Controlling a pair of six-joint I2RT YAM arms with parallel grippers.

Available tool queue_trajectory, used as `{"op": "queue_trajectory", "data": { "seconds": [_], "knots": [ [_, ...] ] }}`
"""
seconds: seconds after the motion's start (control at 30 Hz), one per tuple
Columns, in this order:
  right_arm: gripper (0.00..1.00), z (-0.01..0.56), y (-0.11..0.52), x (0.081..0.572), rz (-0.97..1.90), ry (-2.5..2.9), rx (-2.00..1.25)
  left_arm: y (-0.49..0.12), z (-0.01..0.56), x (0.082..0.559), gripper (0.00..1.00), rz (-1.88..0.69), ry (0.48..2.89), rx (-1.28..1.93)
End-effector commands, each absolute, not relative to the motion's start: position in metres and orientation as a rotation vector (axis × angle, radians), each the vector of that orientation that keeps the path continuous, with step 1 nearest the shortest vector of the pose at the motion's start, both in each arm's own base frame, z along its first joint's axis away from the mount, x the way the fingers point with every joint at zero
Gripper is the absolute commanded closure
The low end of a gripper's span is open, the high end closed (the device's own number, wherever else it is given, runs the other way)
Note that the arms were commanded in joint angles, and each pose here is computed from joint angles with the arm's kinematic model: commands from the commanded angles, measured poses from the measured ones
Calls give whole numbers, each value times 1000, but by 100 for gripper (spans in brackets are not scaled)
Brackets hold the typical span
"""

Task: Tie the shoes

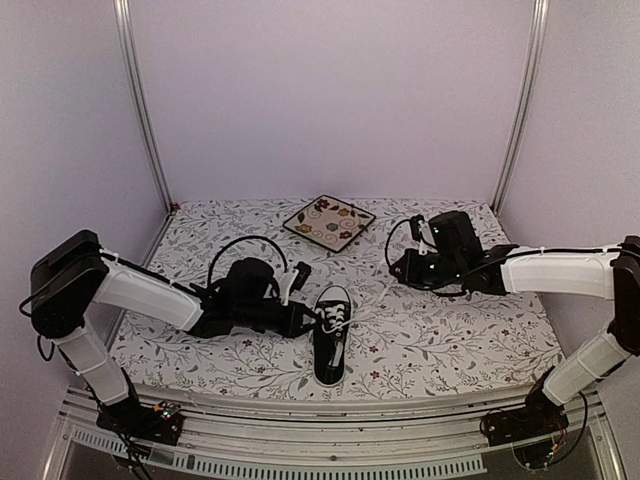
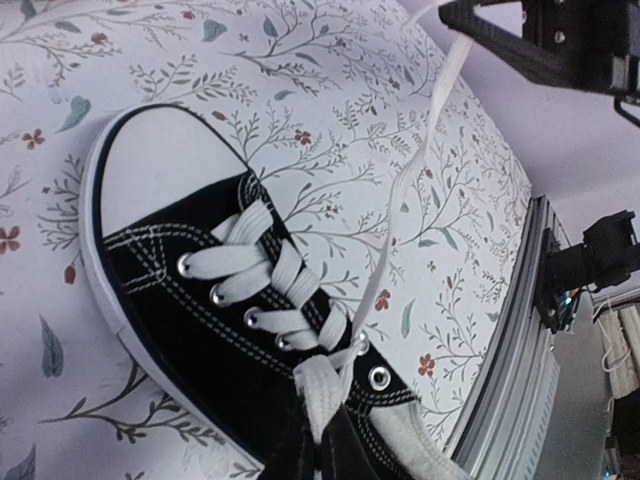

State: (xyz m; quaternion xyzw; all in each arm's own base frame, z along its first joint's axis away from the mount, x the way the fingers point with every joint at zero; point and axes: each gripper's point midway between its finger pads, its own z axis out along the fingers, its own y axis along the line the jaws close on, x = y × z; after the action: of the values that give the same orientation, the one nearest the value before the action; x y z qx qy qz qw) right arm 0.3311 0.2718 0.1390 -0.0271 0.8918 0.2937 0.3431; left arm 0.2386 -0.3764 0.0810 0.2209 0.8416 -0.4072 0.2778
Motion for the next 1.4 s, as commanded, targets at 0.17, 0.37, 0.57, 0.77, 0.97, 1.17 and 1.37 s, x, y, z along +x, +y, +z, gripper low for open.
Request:
{"op": "queue_trajectory", "data": {
  "seconds": [0.17,0.37,0.57,0.77,0.97,1.17,1.37],
  "knots": [
    [98,133,281,331,774,2321,-117,-322,58,217,50,-876,2346,631],
    [98,129,280,330,779,2327,-111,-336,75,230,34,-891,2286,713],
    [98,132,281,330,787,2321,-115,-355,66,246,32,-810,2285,846],
    [98,133,282,329,793,2321,-121,-353,52,254,31,-737,2269,938],
    [98,131,282,328,798,2325,-118,-359,61,245,38,-893,2192,989],
    [98,130,284,328,805,2327,-120,-358,53,248,61,-903,2218,986],
    [98,131,285,329,808,2326,-122,-358,52,253,80,-890,2222,977]
  ]
}}
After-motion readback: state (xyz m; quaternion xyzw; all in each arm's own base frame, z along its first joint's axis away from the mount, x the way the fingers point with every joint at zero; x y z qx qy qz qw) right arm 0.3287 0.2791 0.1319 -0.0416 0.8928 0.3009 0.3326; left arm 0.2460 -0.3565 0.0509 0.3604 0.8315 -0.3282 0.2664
